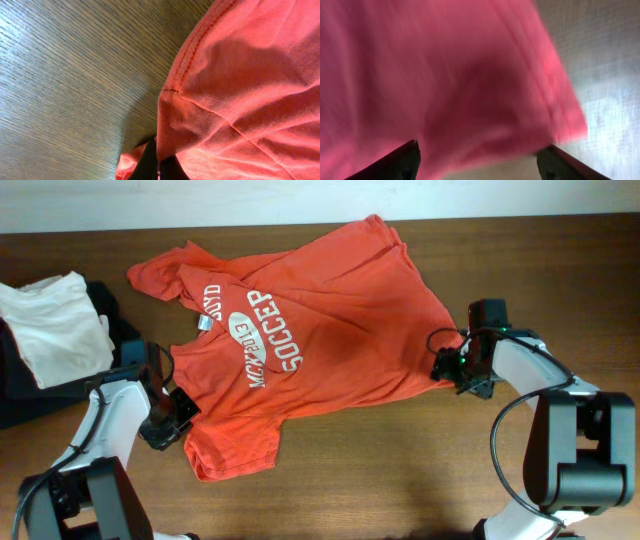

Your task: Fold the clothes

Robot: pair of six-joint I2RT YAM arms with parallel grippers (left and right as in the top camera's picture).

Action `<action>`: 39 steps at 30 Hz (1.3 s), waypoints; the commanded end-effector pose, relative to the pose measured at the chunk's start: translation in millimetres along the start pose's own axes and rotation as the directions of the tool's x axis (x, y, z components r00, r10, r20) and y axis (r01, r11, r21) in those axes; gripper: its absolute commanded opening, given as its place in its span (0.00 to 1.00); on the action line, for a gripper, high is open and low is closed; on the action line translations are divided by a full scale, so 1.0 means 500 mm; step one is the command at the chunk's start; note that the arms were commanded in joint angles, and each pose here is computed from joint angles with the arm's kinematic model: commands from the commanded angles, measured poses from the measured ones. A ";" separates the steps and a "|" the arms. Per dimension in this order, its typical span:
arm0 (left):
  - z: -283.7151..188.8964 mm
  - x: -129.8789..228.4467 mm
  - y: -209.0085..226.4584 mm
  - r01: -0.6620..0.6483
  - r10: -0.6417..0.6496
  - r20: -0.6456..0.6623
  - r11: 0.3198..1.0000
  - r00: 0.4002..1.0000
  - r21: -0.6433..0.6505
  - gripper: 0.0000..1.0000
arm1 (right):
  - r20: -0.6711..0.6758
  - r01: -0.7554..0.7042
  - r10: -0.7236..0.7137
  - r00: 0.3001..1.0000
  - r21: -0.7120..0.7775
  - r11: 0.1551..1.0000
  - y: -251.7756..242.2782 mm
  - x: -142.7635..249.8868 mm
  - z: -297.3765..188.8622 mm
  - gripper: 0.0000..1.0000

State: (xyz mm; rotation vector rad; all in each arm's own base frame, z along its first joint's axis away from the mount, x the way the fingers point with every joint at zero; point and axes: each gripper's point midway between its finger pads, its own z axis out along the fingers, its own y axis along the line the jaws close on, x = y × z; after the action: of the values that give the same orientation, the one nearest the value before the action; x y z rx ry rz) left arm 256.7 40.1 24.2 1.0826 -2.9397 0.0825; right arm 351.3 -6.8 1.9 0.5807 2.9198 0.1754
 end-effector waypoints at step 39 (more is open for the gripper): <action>0.106 -0.070 -0.388 -0.665 0.590 0.327 0.718 0.738 0.203 0.48 | -0.199 -0.310 0.486 0.851 0.557 0.770 -0.274 0.229 -0.016 0.04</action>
State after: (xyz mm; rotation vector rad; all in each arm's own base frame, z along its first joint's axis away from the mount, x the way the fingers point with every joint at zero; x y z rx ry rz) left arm 410.3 -95.5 6.7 -0.0112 -3.4810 0.5364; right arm 200.5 -97.9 -6.2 1.3506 3.0677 -0.6124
